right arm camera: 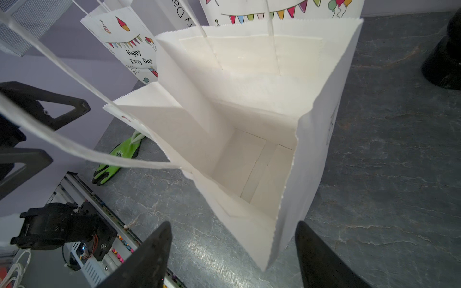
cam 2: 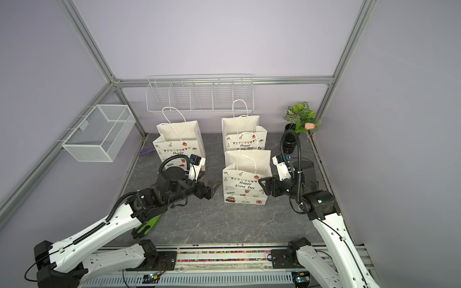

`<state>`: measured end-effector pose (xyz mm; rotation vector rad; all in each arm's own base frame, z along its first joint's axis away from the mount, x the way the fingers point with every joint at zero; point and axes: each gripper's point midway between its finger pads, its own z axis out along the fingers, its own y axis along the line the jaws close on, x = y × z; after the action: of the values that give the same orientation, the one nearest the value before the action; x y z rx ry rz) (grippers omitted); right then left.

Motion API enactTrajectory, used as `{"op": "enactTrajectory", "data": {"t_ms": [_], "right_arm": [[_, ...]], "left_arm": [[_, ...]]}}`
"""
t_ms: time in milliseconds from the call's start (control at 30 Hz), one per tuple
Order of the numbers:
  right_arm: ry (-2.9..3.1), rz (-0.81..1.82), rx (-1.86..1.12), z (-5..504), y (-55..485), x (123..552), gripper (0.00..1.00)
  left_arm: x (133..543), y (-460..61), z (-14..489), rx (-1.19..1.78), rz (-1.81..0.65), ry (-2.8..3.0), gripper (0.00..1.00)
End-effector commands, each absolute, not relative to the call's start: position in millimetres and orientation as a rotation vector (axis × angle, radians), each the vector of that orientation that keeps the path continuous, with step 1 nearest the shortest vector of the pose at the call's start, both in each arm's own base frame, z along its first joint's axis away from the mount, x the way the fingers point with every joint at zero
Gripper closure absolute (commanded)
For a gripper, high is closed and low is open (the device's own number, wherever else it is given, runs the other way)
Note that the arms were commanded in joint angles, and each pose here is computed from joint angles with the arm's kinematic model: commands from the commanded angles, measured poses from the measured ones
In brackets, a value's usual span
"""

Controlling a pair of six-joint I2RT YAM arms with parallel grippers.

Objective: Put away the paper bag
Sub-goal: Pick up the paper bag from the center of the board.

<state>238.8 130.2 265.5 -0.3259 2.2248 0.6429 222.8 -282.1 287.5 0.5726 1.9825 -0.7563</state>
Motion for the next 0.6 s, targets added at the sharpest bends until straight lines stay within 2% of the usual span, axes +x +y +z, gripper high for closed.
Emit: {"op": "enactTrajectory", "data": {"t_ms": [0,567], "right_arm": [[2.213,0.589,-0.328,259,129,250,0.23],[2.194,0.655,-0.383,244,152,268,0.25]], "left_arm": [[222,-283,284,0.583,-0.749,1.979,0.0],[222,-284,282,0.59,-0.747,1.989,0.0]]}}
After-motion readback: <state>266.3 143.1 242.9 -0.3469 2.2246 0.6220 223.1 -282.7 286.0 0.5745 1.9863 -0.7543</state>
